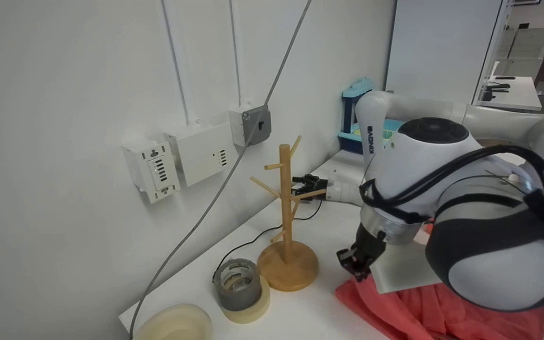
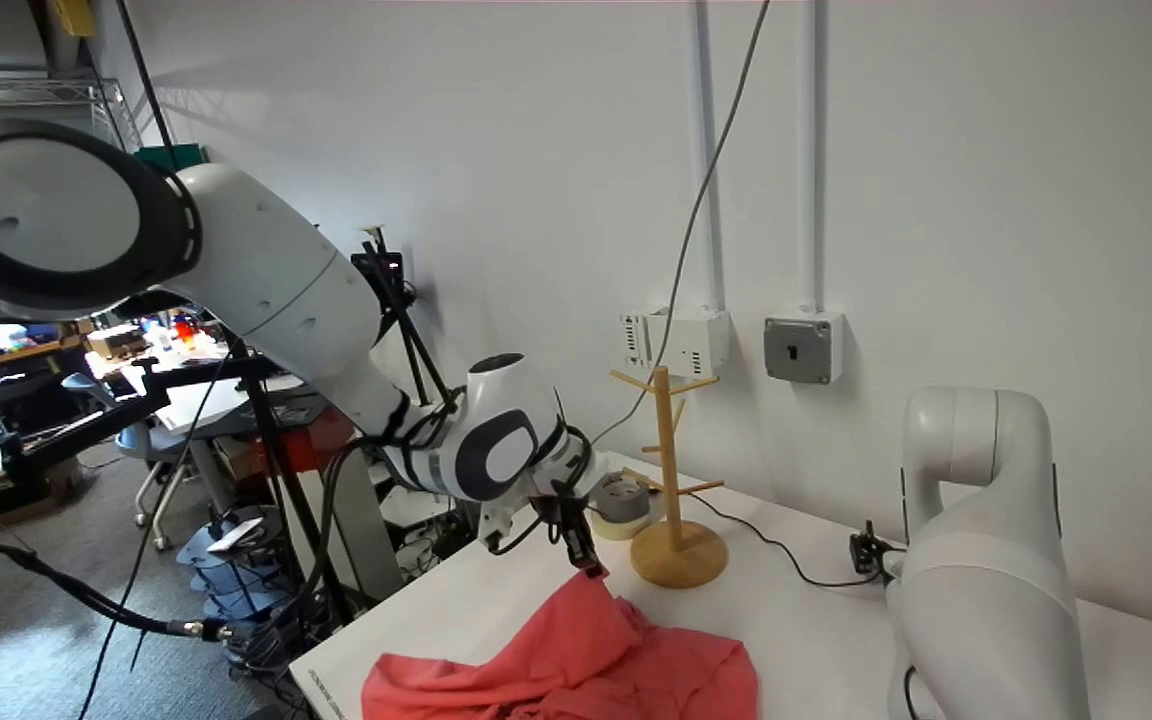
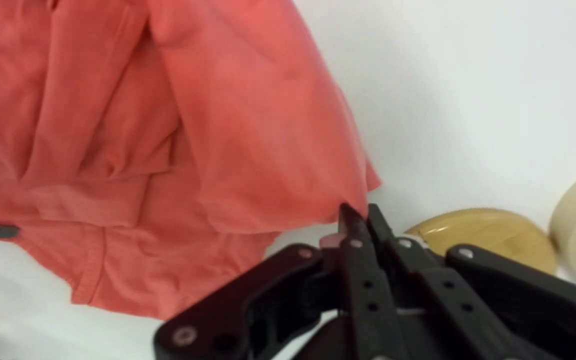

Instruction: Unfold the cloth on the table

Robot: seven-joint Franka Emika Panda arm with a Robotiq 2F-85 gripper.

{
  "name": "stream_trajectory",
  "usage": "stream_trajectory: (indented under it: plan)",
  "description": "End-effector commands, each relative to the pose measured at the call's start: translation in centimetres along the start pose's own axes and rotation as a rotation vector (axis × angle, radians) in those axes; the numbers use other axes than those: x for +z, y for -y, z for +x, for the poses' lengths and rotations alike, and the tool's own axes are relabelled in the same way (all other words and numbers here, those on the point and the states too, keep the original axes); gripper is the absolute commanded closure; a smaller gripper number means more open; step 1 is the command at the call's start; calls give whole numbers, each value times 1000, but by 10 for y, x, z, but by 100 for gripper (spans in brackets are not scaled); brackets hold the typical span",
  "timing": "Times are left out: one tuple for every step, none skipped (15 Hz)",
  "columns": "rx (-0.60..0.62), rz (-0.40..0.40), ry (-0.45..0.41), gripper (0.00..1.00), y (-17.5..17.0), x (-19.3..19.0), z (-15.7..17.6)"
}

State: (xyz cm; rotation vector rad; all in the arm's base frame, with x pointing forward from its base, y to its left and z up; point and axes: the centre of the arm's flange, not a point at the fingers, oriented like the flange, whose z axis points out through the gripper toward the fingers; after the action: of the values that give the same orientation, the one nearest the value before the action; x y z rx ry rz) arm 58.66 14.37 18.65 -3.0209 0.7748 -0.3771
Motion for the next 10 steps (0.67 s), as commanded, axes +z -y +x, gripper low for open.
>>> stream_trajectory:
  plan:
    - [-86,69,14,99,28,-17,-39]
    - [-108,83,23,99,37,-18,-49]
    - [-133,99,32,99,47,-18,-60]
    - [-155,111,42,99,54,-18,-69]
    - [-175,122,53,99,62,-17,-78]
    - [-194,131,62,99,69,-16,-87]
    - [-212,137,70,99,75,-15,-94]
    - [-227,146,80,99,82,-15,-101]
    - [-239,156,88,99,88,-15,-107]
    - [-249,167,97,99,94,-16,-113]
